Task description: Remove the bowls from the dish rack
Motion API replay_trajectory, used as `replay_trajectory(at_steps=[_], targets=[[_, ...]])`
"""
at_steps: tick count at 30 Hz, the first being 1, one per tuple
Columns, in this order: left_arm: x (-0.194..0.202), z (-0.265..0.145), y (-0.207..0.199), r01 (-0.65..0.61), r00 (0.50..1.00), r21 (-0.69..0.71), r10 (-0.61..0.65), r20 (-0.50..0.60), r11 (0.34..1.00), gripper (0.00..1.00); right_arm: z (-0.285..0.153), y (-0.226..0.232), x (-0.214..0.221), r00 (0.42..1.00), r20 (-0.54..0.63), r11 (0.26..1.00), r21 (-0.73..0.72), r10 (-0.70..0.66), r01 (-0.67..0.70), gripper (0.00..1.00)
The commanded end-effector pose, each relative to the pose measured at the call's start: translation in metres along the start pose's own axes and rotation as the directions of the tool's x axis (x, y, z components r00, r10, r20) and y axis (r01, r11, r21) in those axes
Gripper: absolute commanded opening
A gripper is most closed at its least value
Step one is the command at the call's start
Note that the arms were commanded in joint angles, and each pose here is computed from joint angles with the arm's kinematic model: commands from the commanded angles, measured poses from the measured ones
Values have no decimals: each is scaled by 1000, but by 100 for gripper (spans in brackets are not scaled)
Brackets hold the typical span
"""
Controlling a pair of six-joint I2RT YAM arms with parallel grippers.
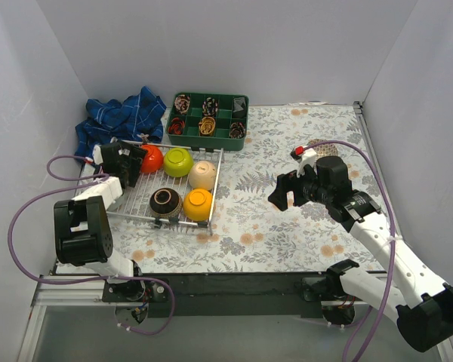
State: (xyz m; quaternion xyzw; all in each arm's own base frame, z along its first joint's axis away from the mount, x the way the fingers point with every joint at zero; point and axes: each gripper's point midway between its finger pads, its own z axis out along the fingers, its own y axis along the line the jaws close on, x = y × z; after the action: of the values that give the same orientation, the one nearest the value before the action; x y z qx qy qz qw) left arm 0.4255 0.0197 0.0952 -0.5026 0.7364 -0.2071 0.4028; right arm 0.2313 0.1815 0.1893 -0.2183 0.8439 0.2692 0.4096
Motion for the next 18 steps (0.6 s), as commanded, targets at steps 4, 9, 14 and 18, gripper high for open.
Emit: replay_trajectory(at_steps=[4, 9, 14, 18], targets=[[10, 12, 14, 13, 999, -3, -13, -32, 1000, 98, 0, 5, 3, 1000, 2, 999, -31, -5, 5, 95], [10, 16, 18, 39, 999, -9, -39, -18, 999, 98, 0, 5, 5, 1000, 1, 1000, -31, -3, 3, 94], [7, 13, 20, 51, 999, 9, -51, 11, 999, 98, 0, 6, 7, 1000, -4, 999, -40, 1, -2, 93], [-3, 6, 14, 54, 996, 29, -56, 68, 998, 87, 1, 8, 8, 1000, -8, 999, -50, -1, 0, 91]])
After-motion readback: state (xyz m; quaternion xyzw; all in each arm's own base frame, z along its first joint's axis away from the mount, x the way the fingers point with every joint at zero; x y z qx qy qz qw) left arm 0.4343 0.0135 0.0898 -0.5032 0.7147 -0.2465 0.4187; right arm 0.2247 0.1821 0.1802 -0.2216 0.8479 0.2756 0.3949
